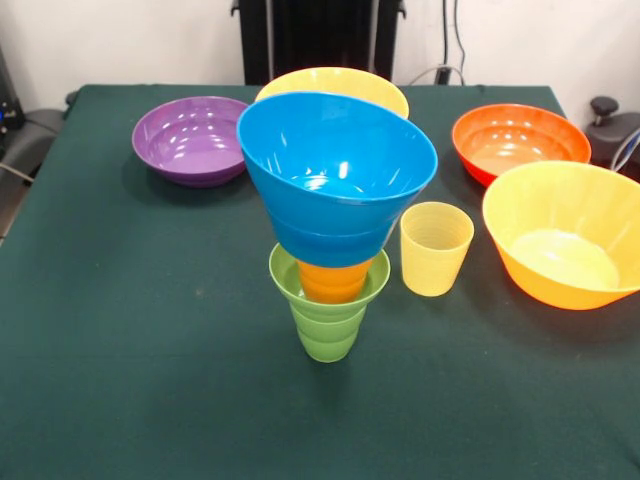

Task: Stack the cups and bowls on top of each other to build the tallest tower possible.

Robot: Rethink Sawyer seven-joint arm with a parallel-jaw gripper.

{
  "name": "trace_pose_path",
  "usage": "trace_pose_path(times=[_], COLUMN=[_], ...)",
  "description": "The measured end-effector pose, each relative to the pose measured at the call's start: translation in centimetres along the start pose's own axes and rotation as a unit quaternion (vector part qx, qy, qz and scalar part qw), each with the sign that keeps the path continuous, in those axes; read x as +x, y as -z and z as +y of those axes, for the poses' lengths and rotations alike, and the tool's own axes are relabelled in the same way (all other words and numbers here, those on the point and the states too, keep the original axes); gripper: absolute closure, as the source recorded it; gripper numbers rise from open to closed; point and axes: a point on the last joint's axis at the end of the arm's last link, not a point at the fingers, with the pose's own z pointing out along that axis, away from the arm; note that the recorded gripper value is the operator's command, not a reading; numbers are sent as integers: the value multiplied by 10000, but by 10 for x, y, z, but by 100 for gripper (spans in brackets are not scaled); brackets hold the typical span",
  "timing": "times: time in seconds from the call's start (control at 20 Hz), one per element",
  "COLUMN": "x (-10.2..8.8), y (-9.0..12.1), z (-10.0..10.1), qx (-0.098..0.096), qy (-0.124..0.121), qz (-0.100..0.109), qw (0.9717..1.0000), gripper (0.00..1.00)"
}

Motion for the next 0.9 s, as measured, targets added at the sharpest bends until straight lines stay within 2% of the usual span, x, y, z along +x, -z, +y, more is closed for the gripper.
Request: trace_pose_path(times=[0.35,0.55,0.9], x=[54,82,108], y=[5,6,5], z=[-27,-36,-50], qx=[55,35,50], qy=[287,533,853], qz=[101,71,-81], qw=[9995,9985,9963], gripper=[0,0,0])
